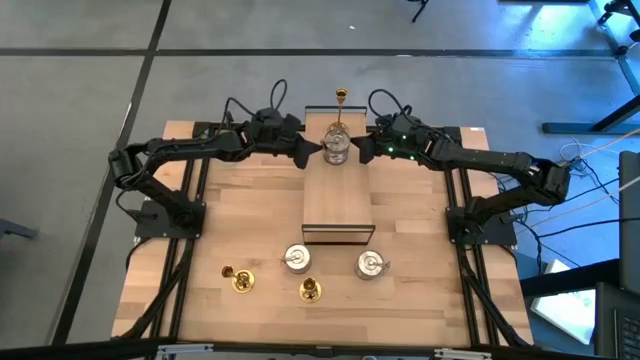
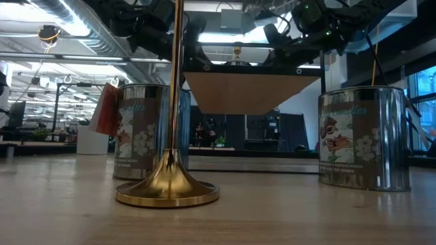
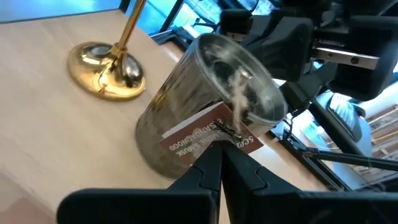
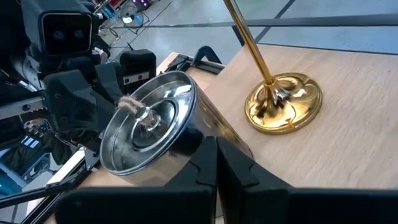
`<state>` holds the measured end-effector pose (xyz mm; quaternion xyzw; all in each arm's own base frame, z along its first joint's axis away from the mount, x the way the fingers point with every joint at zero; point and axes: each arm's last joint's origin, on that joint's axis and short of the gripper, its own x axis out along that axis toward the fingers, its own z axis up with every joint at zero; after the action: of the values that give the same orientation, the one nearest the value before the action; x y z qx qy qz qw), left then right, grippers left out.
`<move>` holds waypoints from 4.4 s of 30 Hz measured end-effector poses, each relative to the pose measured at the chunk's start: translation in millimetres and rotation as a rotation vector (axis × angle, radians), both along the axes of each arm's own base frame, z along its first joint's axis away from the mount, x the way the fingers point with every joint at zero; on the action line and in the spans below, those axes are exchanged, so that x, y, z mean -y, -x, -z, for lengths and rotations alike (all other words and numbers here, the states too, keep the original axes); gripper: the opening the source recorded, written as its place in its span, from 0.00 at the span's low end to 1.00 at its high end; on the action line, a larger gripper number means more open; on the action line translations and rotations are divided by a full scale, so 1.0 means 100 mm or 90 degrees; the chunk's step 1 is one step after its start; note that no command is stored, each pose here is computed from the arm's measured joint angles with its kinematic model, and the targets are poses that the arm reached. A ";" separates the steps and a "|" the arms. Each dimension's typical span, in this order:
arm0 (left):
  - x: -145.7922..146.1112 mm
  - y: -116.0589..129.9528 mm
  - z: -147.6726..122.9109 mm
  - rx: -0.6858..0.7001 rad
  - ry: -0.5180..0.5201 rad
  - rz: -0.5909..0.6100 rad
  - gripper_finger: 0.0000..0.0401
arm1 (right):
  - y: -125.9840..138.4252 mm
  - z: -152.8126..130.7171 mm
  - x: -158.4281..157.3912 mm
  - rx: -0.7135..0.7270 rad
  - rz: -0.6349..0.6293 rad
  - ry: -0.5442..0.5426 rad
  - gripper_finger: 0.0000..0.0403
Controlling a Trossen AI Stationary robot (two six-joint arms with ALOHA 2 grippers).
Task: Pick & Place candle stick holders
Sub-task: Put the bottom silver scented candle on the shelf, then put the right gold candle holder on the shelf
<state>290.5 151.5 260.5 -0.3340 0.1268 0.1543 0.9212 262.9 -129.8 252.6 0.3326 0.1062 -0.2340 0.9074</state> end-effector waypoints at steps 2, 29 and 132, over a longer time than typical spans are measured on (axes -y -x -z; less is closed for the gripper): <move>0.00 0.04 0.00 -0.023 0.004 -0.029 0.00 | 0.00 0.01 0.00 -0.005 0.000 -0.001 0.00; -0.11 -0.04 0.11 0.006 0.013 0.008 0.00 | 0.14 -0.01 -0.04 -0.067 0.061 -0.011 0.00; 1.98 0.26 -0.71 0.108 0.008 0.400 0.02 | 0.25 -0.27 -2.63 0.115 -0.206 -0.248 0.34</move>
<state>264.3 -46.7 331.0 -0.2962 0.1474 -0.1668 0.9288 238.0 133.0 280.0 0.4993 0.1192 -0.0306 0.8577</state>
